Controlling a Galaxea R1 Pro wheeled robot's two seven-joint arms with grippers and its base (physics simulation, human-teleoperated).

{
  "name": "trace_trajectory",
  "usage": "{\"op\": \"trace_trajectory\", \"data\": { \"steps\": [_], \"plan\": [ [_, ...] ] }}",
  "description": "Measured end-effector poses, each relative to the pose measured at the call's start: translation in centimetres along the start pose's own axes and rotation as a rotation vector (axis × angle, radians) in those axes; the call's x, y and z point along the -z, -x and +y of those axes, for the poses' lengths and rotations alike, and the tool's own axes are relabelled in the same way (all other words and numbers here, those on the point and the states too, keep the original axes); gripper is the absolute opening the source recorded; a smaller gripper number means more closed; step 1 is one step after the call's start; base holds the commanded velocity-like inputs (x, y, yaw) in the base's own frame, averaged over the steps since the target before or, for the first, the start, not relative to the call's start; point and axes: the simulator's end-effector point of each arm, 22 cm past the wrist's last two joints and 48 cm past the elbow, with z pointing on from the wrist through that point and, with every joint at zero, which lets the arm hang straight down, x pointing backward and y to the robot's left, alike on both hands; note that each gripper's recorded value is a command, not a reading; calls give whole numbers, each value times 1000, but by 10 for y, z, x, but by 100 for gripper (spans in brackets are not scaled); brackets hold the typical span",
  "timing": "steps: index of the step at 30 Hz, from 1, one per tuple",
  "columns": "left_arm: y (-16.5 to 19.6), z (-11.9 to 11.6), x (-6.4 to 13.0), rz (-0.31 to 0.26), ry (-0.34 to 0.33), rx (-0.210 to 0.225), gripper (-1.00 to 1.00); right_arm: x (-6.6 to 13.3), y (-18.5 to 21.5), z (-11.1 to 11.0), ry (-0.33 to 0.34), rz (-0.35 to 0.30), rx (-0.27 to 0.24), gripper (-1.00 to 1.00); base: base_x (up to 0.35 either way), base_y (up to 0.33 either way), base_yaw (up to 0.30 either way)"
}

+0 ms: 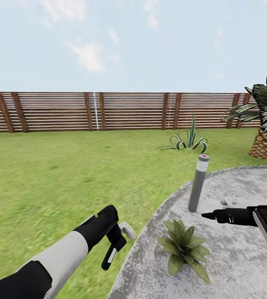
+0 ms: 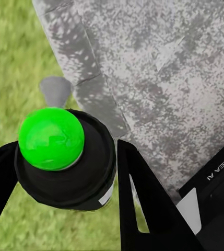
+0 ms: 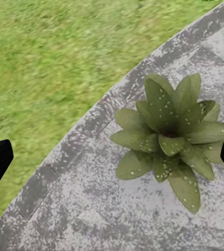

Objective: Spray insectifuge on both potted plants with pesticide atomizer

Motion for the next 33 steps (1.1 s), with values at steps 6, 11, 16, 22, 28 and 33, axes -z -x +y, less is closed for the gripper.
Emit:
{"op": "trace_trajectory", "data": {
  "steps": [6,11,16,22,28,33],
  "plan": [
    [-1,0,-1,4,-1,2,-100,0,0,0,0,1,0,100,132,103,-52],
    [-2,0,-1,6,-1,3,-100,1,1,0,0,-2,0,100,8,7,-213],
    [-2,0,0,5,2,2,-100,2,2,1,0,-4,1,100,1,1,-250],
    [-2,0,1,4,4,2,-100,3,3,1,0,-7,2,100,0,0,-253],
    [-2,0,3,3,6,1,-100,4,4,2,0,-11,4,100,0,0,-253],
    [-1,0,4,2,8,0,-100,6,5,2,0,-14,5,100,51,35,-250]
  ]
}}
